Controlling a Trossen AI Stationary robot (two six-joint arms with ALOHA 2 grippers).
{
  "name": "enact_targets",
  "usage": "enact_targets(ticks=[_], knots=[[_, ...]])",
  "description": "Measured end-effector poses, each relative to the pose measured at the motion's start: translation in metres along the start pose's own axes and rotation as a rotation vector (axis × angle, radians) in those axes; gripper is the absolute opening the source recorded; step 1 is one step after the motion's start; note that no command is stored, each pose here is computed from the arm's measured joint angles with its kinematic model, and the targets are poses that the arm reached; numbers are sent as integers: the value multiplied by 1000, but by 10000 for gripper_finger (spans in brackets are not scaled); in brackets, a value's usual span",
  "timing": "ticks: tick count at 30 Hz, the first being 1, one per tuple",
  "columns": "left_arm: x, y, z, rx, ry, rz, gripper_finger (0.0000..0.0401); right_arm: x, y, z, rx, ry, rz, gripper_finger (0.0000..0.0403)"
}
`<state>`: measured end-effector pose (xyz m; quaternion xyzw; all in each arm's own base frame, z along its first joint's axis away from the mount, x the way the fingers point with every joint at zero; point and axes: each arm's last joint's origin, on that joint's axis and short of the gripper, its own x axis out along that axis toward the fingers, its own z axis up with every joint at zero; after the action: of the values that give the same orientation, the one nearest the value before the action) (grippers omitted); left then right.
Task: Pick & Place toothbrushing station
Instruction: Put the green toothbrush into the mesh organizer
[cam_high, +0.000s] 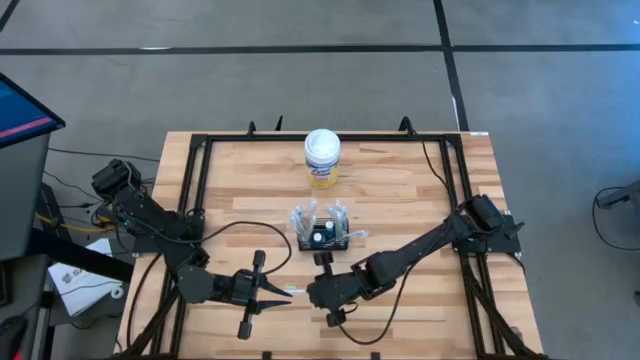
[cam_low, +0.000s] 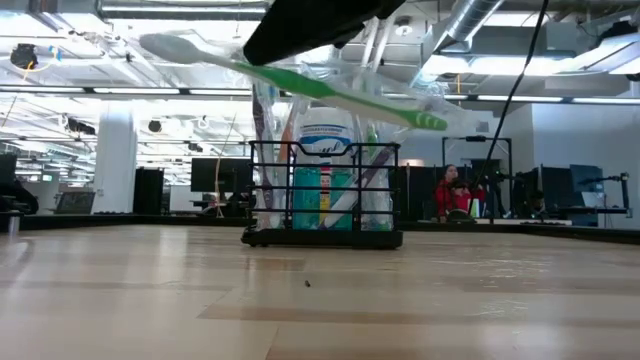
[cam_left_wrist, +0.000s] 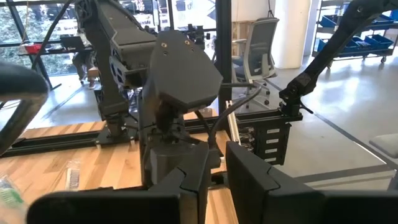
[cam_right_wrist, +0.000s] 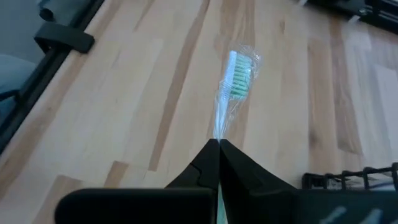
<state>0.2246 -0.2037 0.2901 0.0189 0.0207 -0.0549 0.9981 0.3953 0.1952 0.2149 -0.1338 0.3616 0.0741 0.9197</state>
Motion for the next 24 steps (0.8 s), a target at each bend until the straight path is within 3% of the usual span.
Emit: enact_targets(ticks=[9, 15, 19, 24], knots=[[0, 0, 0, 2, 2, 0, 49, -10, 5, 2, 5, -9, -35, 0], [0, 0, 0, 2, 2, 0, 49, -43, 4, 10, 6, -58, -64, 0], [0, 0, 0, 1, 2, 0, 49, -64, 1, 0, 21, -117, -85, 0], [0, 0, 0, 2, 2, 1, 49, -93, -6, -13, 71, -308, -82, 0]])
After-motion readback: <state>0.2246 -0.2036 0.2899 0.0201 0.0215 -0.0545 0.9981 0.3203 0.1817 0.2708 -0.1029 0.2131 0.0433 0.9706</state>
